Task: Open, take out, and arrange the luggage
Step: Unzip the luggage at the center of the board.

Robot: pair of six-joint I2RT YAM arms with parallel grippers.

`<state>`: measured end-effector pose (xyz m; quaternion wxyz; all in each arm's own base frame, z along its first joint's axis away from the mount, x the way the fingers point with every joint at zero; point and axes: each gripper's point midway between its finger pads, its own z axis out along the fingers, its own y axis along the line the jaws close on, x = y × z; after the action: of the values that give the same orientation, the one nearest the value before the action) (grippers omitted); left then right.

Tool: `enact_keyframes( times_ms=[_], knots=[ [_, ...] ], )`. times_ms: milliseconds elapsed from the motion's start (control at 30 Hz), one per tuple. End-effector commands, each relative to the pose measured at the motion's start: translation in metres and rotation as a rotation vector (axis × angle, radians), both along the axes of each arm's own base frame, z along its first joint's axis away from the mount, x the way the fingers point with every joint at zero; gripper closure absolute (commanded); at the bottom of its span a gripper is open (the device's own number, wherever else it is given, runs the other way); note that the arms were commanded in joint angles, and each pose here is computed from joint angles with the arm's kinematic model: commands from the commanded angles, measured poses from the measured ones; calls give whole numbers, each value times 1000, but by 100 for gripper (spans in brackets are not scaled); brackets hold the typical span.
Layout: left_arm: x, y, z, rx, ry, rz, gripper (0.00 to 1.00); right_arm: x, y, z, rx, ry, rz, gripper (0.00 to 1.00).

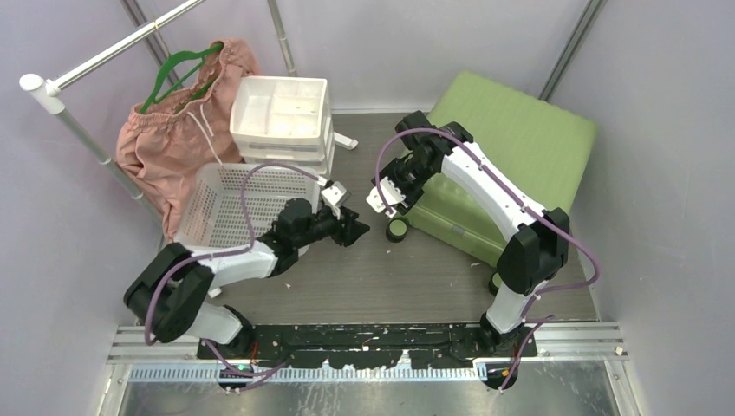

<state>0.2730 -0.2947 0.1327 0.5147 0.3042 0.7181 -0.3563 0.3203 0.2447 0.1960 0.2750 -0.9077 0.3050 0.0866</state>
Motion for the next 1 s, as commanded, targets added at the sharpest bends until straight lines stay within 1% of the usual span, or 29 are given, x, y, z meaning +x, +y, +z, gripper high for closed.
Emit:
enact_keyframes(
  times_ms=[0,67,200,400,600,967],
  knots=[
    [23,-33,52,-129,-225,-24,49,-12,2,23,64,-4,-13,67],
    [30,-43,49,-139,-257,-15,50,-12,3,25,83,-1,-39,68],
    [44,-58,34,-133,-259,15,50,-11,5,32,121,-3,-83,70],
    [60,-60,16,-133,-244,93,49,-12,6,33,144,6,-107,71],
    [67,-72,12,-207,-249,85,50,-12,6,34,157,10,-119,72],
    [69,-85,16,-257,-255,50,58,-13,4,34,156,14,-126,73]
  ],
)
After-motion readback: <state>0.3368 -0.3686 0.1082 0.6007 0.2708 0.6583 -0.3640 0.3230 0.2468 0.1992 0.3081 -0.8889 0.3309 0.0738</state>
